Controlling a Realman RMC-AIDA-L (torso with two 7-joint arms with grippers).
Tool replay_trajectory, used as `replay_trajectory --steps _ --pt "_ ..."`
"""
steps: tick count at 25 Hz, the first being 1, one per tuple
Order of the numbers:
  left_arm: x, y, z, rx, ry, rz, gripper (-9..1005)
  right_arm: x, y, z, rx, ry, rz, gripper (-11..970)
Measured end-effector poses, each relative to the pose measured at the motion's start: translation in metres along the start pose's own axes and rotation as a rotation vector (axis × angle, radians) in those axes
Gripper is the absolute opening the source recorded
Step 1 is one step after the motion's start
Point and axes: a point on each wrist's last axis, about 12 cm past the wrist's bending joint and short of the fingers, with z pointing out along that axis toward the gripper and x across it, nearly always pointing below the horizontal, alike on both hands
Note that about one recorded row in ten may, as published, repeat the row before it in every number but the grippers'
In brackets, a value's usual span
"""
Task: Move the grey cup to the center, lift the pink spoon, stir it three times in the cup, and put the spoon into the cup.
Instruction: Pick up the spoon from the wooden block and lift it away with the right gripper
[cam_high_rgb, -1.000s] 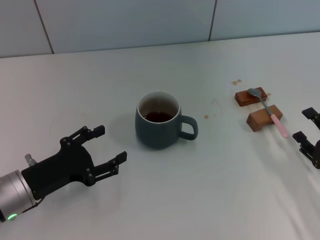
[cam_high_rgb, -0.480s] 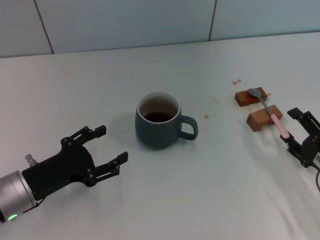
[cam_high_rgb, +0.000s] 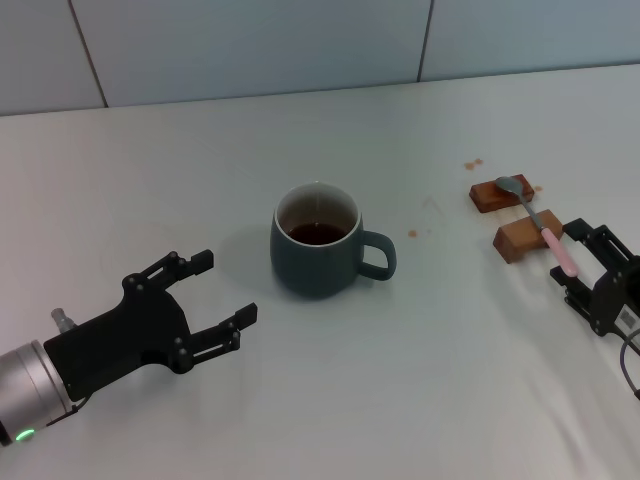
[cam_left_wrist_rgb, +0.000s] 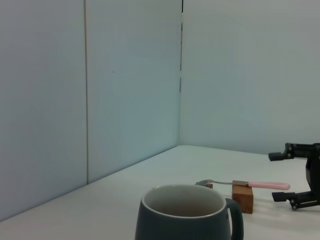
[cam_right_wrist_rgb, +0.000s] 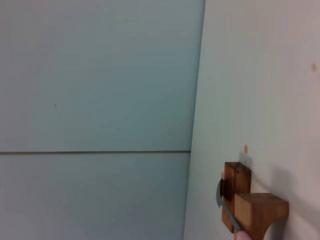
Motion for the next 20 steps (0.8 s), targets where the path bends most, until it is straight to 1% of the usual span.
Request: replay_trajectory --steps 7,13,18,20 --pt "0.0001 -0.0003 -0.0007 0.003 0.000 0.009 854 -0.0004 -0.0025 -0.0010 0.018 -0.007 0.004 760" --pt "0.0013 -0.0012 -0.0024 0.002 0.003 0.010 854 -0.0005 -0.0035 0.0015 0.034 -0.004 -0.002 543" --pt "0.0016 -0.0010 -0.0036 0.000 0.004 0.013 854 0.0004 -0.0035 0.0022 0.039 0.015 -0.018 293" --pt "0.0016 -0.0010 -0.0036 0.000 0.004 0.013 854 0.0004 -0.0029 0.0008 0.032 0.021 -0.030 172"
